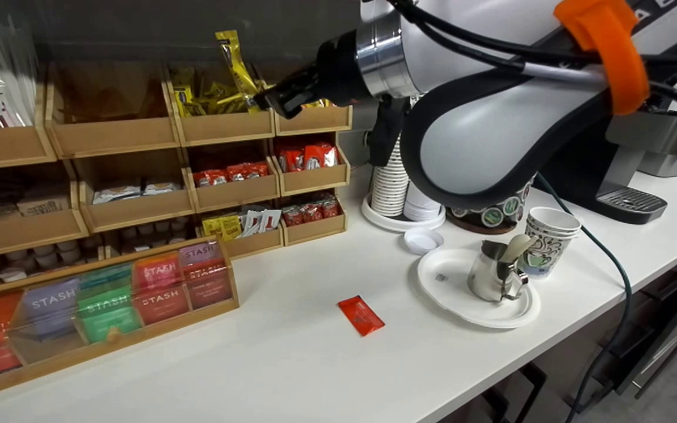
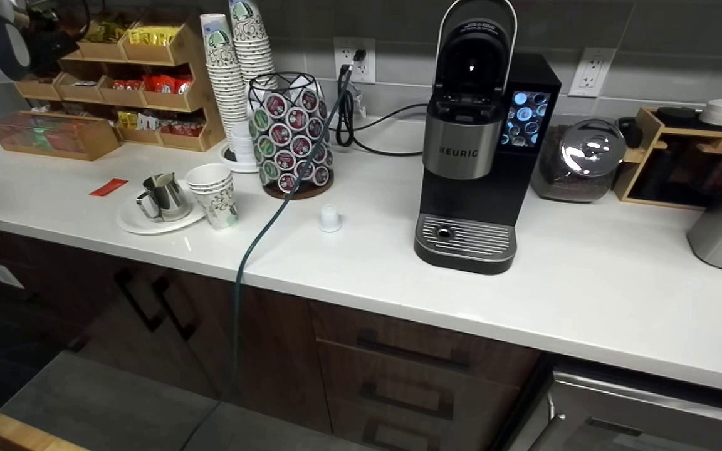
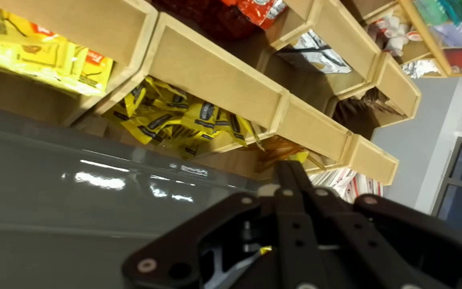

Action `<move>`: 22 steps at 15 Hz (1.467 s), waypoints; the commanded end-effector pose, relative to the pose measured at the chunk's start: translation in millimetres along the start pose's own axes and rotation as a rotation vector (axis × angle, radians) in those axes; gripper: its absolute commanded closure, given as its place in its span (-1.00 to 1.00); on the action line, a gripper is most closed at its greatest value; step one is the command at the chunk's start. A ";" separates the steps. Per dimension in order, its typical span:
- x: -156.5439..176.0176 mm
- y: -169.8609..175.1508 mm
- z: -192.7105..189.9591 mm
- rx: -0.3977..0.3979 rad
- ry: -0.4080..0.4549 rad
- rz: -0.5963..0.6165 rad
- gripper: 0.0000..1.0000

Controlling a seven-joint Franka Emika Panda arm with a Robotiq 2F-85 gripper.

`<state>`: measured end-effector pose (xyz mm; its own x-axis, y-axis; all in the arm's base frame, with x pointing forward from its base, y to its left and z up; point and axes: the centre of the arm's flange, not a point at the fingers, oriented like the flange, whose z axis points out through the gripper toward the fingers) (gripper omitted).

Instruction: Put the yellow sachet on the rack

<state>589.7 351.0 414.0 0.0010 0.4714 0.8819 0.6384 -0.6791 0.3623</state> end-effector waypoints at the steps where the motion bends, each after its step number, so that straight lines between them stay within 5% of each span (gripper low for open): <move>1: -0.6 2.0 0.0 -0.001 -0.001 -0.001 0.97; 11: 69.1 78.9 50.2 -0.115 0.017 0.184 0.99; 16: 62.9 106.8 104.7 -0.100 -0.039 0.299 0.99; 22: 55.6 107.4 146.6 -0.145 0.041 0.308 0.99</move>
<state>728.1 354.0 461.4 0.1788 0.2411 0.9539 0.5098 -0.8519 0.1198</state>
